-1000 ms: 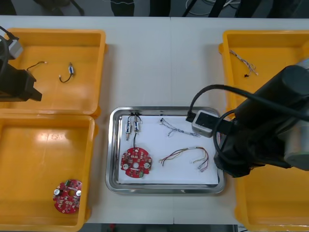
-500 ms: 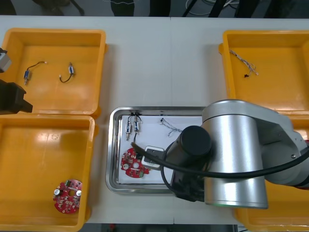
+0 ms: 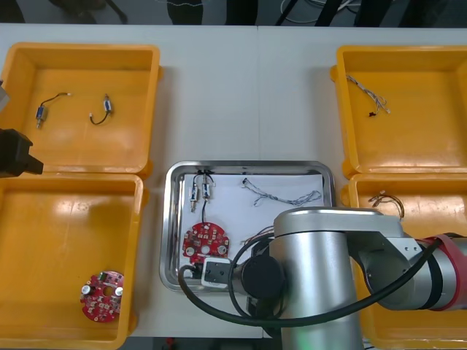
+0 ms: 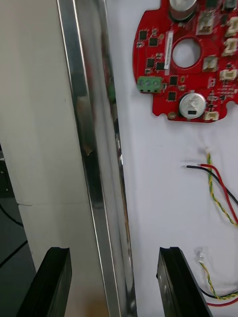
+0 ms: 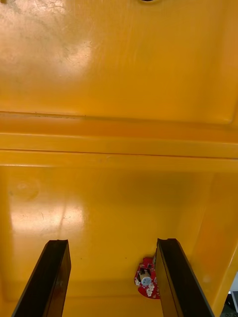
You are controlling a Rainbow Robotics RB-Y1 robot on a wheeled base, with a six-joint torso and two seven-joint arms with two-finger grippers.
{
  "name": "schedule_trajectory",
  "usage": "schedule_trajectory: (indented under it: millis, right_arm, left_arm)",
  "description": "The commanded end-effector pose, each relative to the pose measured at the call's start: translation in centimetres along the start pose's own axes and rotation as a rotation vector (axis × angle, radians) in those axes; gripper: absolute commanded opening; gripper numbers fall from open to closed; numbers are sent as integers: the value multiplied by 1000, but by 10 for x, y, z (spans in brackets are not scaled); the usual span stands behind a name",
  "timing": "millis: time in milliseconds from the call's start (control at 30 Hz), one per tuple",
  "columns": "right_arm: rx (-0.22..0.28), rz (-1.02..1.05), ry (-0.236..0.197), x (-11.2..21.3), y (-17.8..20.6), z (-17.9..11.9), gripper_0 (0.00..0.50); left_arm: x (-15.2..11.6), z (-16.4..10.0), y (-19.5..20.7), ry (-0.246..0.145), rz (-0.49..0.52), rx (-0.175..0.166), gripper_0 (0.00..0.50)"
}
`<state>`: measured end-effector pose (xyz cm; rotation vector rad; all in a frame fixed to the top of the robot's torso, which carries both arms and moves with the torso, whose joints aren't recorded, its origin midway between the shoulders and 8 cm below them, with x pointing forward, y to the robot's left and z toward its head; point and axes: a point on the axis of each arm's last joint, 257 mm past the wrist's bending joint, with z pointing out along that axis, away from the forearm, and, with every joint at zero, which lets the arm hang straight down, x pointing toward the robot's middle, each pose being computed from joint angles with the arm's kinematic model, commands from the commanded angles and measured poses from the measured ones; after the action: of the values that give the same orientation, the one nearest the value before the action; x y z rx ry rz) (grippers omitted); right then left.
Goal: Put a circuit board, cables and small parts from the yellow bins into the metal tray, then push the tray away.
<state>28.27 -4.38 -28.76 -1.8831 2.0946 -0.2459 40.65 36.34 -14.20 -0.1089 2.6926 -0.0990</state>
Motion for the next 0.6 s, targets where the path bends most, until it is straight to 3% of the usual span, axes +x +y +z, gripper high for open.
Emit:
schedule_trajectory:
  millis: [33,300,600]
  right_arm:
    - [2,-43,18,-2,-5,7,500]
    - [-22,-30,28,-9,-1,16,500]
    - [-27,-9,9,-17,10,23,500]
  left_arm:
    - [-3,-15,19,-28,111,-59,500]
    - [-3,-15,22,-28,115,-67,500]
    - [-3,-15,22,-28,115,-67,500]
